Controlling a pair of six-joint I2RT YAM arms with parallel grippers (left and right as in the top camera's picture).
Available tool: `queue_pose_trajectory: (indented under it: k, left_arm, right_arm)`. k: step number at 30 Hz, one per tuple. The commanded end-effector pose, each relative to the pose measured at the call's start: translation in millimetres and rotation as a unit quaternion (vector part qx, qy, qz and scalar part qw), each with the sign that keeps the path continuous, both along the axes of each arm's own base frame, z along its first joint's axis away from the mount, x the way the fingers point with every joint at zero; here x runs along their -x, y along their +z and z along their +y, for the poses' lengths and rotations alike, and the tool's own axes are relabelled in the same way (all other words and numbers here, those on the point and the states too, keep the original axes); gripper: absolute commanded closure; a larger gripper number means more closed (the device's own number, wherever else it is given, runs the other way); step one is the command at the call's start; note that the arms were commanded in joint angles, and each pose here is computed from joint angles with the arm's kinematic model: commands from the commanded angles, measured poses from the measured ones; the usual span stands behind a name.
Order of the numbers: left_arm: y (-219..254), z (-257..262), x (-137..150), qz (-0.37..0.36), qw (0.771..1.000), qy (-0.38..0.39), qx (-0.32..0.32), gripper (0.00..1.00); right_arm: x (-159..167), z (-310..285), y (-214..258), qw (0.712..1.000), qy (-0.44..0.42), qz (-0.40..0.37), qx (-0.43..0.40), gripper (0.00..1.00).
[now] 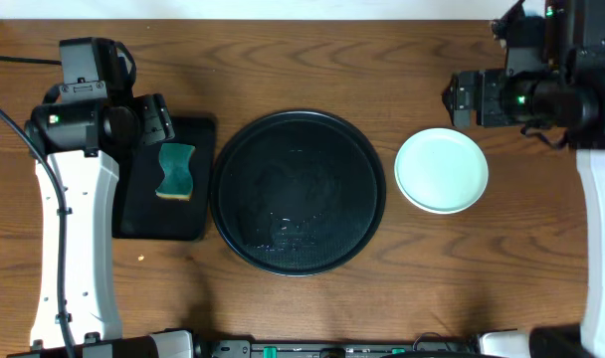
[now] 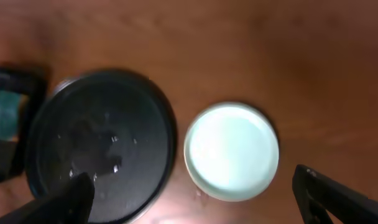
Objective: Clean dirty plates on tray and stack at the side
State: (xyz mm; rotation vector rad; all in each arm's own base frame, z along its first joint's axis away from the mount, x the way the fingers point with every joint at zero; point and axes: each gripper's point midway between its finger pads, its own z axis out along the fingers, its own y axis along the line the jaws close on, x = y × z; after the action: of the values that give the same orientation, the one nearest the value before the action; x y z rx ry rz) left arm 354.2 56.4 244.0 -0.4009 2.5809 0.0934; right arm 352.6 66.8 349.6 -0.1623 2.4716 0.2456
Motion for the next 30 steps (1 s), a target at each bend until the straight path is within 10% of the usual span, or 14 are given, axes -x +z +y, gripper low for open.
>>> queue_pose_trajectory:
  k: [1, 30]
  left_arm:
    - [2, 3, 1, -0.002, 1.000, 0.007, -0.001, 0.22]
    - [2, 3, 1, -0.002, 1.000, 0.007, -0.001, 0.22]
  right_arm:
    - [12, 3, 17, 0.998, 0.028, -0.055, 0.007, 0.01]
    - [92, -15, -125, 0.899, 0.028, -0.436, 0.016, 0.01]
